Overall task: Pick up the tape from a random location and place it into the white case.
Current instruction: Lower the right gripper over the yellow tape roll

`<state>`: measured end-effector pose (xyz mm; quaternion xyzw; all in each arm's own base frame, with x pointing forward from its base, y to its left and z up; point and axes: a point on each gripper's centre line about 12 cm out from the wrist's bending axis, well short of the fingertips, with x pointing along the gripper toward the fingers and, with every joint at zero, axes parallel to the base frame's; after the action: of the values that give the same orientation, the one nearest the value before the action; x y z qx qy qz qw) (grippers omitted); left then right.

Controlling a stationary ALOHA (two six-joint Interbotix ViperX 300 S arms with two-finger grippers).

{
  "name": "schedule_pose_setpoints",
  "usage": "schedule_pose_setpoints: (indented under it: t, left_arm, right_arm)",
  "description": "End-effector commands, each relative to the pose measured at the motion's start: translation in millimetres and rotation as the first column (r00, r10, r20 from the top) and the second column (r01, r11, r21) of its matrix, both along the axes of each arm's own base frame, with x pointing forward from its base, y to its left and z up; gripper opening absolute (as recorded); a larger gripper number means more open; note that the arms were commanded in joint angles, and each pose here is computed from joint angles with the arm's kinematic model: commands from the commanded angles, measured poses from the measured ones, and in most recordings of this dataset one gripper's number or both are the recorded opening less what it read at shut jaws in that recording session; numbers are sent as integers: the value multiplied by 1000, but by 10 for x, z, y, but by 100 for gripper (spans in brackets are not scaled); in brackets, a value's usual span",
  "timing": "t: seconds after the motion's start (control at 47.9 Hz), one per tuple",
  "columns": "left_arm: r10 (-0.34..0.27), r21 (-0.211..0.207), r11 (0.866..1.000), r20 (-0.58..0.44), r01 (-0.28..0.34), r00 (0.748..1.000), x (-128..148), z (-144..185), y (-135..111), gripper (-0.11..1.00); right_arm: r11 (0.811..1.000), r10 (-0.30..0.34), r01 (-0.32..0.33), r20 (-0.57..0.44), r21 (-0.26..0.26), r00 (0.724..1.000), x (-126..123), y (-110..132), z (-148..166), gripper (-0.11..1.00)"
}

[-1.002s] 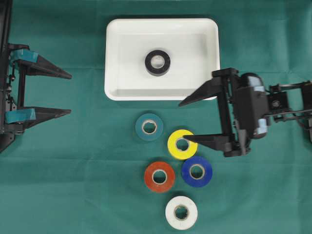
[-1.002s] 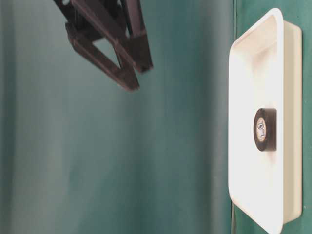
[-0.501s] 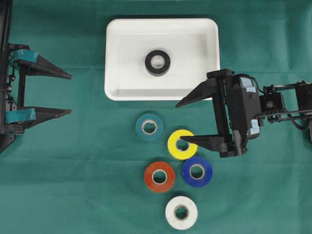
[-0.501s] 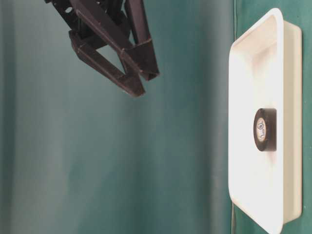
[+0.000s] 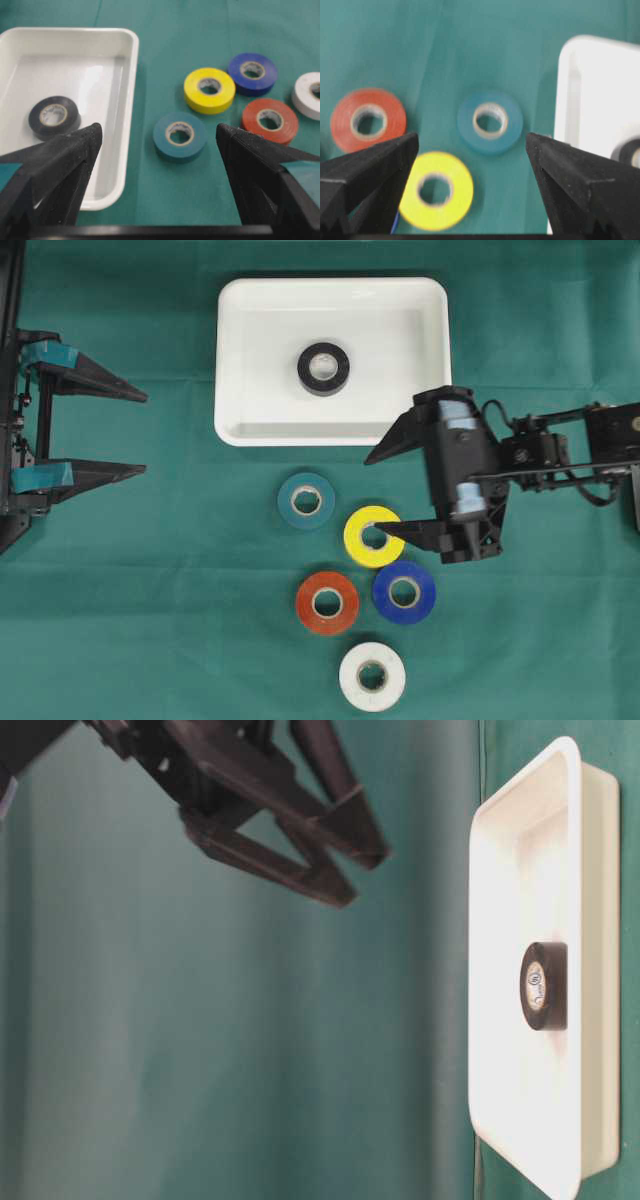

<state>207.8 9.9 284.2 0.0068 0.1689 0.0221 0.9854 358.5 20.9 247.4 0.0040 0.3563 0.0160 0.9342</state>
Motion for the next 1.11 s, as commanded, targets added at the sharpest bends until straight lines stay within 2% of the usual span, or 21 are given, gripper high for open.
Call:
schedule_pose_setpoints:
  t: [0.0, 0.167, 0.313, 1.086]
  left_arm:
    - [1, -2, 1000, 15, -1, 1000, 19, 49, 0, 95]
    - [-1, -2, 1000, 17, 1, 1000, 20, 51, -3, 95]
    - [1, -2, 1000, 17, -1, 1000, 20, 51, 0, 95]
    - [1, -3, 1000, -4, -1, 1000, 57, 9, 2, 95]
  right_arm:
    - [1000, -10, 10, -42, 8, 999, 60, 13, 113, 92]
    - [1000, -27, 28, -182, 4, 983, 97, 8, 36, 92]
    - [999, -34, 35, -253, -3, 967, 132, 6, 2, 92]
    - [999, -34, 34, -256, -6, 966, 154, 5, 3, 92]
